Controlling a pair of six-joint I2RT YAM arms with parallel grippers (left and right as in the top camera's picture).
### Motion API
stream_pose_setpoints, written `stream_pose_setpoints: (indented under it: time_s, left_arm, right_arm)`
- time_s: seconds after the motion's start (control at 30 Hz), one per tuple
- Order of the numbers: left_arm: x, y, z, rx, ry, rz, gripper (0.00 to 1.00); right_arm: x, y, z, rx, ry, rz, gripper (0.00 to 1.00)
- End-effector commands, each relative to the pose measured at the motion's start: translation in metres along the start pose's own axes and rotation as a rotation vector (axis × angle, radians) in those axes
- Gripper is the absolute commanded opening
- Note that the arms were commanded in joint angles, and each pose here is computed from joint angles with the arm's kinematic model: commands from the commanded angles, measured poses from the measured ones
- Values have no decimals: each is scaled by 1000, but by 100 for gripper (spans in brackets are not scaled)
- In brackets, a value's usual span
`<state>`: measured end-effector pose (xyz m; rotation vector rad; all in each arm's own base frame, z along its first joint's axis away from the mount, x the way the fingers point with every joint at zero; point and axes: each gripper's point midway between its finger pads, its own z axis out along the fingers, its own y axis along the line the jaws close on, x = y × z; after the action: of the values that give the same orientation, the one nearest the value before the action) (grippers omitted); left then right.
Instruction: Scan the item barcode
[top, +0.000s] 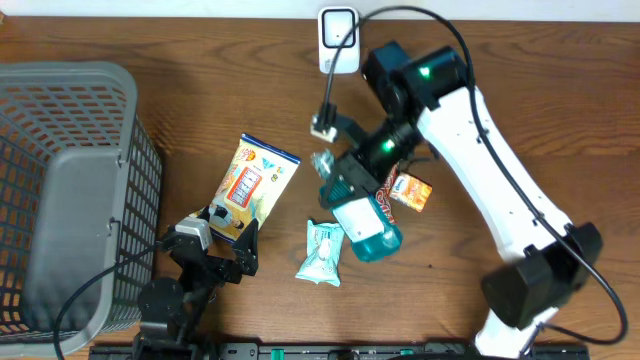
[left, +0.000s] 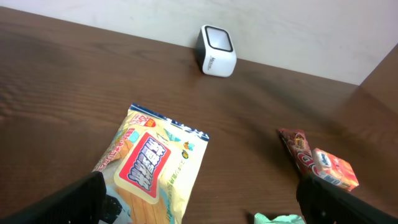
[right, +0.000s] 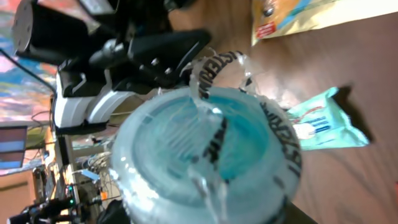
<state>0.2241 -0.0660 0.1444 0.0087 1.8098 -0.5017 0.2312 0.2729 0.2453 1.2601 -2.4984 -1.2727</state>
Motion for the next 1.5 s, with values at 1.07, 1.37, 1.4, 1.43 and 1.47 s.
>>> stream_pose_setpoints:
  time_s: [1.07,1.37,1.4,1.43,1.47]
  left_arm:
    - [12,2,2,1,40,10,98]
    - [12,2,2,1,40,10,98]
    - [12,2,2,1,40,10,98]
    - [12,2,2,1,40,10,98]
    - [12,2,2,1,40,10,98]
  right_arm:
    - [-107,-132,-50,1223,-455,-242,1]
    - [-152,-167,-82,1453,-578,-317,1]
    - [-156,-170,-86,1493,-591,-325,1]
    - [-162,-174,-92,1540,-606,-340,1]
    - [-167,-177,-96,1580,-616,-354,1]
